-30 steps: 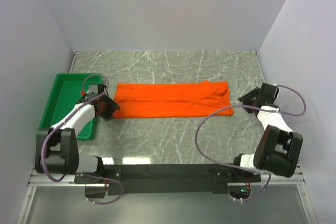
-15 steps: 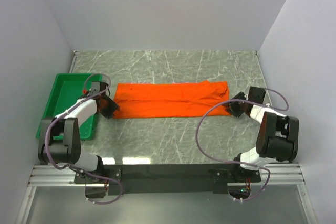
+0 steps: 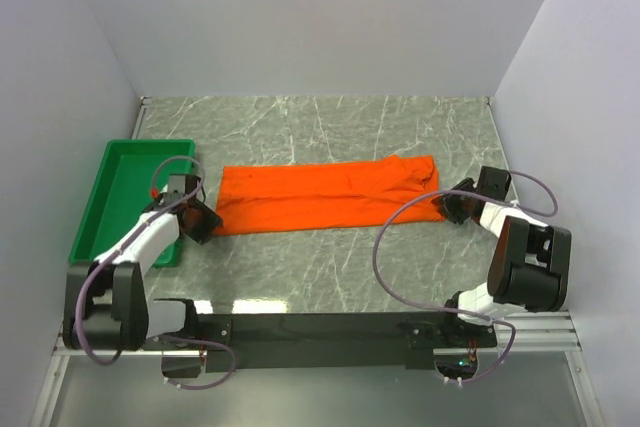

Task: Fold and stack the t-shirts
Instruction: Fold the tshirt

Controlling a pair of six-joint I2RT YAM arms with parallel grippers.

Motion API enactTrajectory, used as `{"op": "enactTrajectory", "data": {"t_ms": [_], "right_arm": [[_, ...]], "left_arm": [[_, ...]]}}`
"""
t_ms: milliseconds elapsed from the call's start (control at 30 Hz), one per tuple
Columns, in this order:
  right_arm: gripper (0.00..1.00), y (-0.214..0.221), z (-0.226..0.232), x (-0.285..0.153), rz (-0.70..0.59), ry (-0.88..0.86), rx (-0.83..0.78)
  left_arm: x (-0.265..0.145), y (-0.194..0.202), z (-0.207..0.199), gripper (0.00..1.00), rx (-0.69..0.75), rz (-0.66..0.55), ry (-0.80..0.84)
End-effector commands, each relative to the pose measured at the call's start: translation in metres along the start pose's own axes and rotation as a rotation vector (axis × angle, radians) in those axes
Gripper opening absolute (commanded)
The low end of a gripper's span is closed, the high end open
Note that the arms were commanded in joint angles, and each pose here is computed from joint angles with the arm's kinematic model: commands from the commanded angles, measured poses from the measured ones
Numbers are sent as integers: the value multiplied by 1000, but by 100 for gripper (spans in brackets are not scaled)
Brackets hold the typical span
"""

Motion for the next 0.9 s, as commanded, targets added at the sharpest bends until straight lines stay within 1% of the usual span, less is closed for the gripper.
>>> {"op": "enactTrajectory", "data": {"t_ms": [0, 67, 133, 167, 233, 267, 367, 400, 433, 500, 633, 733, 867], "right_arm": [[40, -15, 25, -11, -120, -116, -75], [41, -13, 55, -16, -130, -230, -182], [41, -5, 73, -13, -94, -293, -246], [41, -5, 87, -13, -92, -345, -278], [41, 1, 95, -6, -47, -391, -266], [41, 0, 103, -4, -50, -420, -275], [41, -3, 107, 10, -1, -402, -258], [41, 0, 102, 21, 33, -381, -237], [41, -1, 101, 25, 44, -369, -225], [41, -2, 90, 37, 66, -310, -182], [41, -4, 59, 46, 85, -207, -75], [40, -10, 38, 48, 75, -150, -15], [40, -18, 30, 48, 68, -120, -21]], "left_arm": [[-21, -12, -4, 43, -2, -79, 18], [-29, -18, -24, 47, 26, -92, 121], [-32, -20, -43, 48, 60, -85, 210], [-27, -17, -48, 48, 82, -61, 212], [-16, -15, -58, 46, 115, -31, 212], [-12, -12, -62, 45, 131, -18, 211], [6, -11, -75, 41, 143, 3, 206], [8, -14, -80, 39, 132, 2, 208], [19, -13, -79, 37, 125, 12, 180], [26, -18, -82, 34, 101, -6, 148], [40, -18, -69, 32, 43, 4, 86], [47, -14, -50, 31, -3, 19, 34], [51, -8, -28, 30, -42, 41, -14]]}}
Point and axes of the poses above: each gripper's point midway between its finger pads, its own x axis out along the fingers, its own z axis along the line the jaws close on, y = z × x, the point moved 6 cm from there along -x, back along the fingers, and after that the axes turned 8 degrees about -x, right-handed, at the moved point
